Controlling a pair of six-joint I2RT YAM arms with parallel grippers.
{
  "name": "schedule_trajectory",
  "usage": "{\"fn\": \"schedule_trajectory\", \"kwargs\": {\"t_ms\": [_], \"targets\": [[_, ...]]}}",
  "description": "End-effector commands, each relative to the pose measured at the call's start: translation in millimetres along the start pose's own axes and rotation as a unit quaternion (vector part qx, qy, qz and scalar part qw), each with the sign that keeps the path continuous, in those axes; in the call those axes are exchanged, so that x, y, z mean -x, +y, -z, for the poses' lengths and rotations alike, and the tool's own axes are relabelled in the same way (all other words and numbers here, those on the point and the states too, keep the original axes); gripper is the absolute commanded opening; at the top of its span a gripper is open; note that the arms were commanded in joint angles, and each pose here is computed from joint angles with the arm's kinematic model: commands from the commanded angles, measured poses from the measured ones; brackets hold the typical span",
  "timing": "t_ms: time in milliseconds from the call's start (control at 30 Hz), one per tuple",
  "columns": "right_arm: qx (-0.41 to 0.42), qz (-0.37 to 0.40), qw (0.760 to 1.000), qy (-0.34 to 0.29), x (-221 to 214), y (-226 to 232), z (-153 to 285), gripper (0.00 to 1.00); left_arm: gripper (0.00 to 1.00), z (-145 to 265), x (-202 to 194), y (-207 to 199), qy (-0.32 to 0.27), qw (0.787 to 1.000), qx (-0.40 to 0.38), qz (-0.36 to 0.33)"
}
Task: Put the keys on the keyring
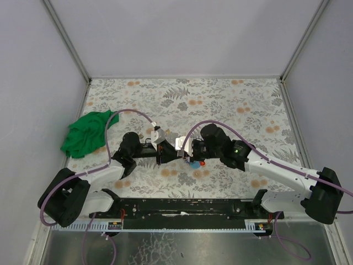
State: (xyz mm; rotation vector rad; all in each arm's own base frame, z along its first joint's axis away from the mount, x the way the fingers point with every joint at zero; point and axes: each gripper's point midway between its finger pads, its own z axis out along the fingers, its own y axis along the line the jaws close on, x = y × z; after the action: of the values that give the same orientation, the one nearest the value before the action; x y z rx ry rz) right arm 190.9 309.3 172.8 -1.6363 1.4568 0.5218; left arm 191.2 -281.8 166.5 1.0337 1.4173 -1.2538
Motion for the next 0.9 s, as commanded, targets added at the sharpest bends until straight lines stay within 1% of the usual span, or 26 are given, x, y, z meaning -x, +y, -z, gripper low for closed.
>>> {"fn": "schedule_trajectory", "kwargs": {"t_ms": [0, 33, 100, 167, 333, 500, 700, 867], "targets": [[-0.015, 0.019, 0.999, -0.044, 33, -11, 7, 0.00, 0.18, -5, 16, 1, -0.014, 1.000, -0.013, -0.012], [-0.015, 0.019, 0.999, -0.044, 34, -11, 7, 0.00, 0.15, -5, 16, 2, -0.014, 1.000, -0.013, -0.007], [-0.015, 0.019, 0.999, -0.044, 34, -11, 7, 0.00, 0.05, -6, 16, 2, -0.013, 1.000, -0.012, -0.004], [-0.021, 0.017, 0.999, -0.040, 31, -12, 8, 0.00, 0.00, -5, 14, 4, -0.011, 1.000, -0.005, 0.001], [-0.055, 0.009, 0.998, -0.042, 26, -16, 17, 0.00, 0.00, -2, 12, 17, -0.014, 0.999, 0.043, 0.015], [-0.058, -0.005, 0.998, -0.037, 16, -11, 16, 0.00, 0.00, 2, 20, 28, -0.036, 0.995, 0.088, 0.030], [-0.047, -0.019, 0.998, -0.037, 8, -3, 8, 0.00, 0.00, 8, 39, 34, -0.092, 0.986, 0.126, 0.051], [-0.044, -0.023, 0.998, -0.041, 4, 1, 1, 0.00, 0.00, 13, 47, 39, -0.130, 0.977, 0.152, 0.069]]}}
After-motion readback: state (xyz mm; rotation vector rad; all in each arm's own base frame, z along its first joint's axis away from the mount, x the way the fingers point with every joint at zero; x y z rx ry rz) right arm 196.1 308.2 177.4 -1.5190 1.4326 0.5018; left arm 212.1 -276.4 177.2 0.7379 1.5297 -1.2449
